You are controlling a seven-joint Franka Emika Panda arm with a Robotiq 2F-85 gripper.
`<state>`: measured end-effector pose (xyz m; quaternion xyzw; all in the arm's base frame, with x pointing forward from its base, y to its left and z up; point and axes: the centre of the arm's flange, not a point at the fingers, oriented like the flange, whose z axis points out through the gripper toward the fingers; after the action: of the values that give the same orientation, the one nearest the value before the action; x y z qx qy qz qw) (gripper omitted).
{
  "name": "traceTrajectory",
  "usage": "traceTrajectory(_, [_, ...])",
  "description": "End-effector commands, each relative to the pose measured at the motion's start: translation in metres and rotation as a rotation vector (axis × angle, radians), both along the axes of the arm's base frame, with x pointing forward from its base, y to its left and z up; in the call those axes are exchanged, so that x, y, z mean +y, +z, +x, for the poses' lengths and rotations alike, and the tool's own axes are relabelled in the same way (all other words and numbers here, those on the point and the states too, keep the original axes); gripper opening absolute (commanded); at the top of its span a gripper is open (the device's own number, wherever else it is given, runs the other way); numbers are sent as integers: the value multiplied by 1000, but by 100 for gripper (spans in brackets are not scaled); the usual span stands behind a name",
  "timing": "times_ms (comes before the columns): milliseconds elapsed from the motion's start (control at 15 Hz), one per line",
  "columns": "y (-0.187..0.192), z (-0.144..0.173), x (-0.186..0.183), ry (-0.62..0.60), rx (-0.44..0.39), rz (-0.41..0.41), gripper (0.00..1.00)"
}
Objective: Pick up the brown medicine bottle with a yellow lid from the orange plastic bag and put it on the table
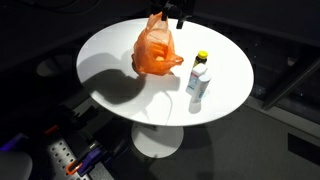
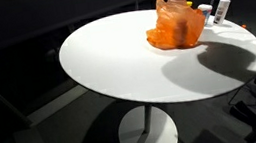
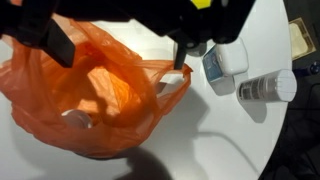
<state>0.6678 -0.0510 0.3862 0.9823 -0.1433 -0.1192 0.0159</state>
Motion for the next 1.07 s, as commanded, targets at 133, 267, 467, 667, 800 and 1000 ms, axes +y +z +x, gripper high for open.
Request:
traceTrajectory(133, [17,-55,34,140,-33,8,100])
traceTrajectory(267, [22,-69,44,185,-54,31,100])
traceTrajectory(467, [29,-85,55,235,-75,50,100])
traceTrajectory(667, [29,-94,61,257,-79,51,100])
traceTrajectory(800, [23,-97,63,253,-49,58,100])
traceTrajectory(1000, [20,-87,64,237,-35,48,100])
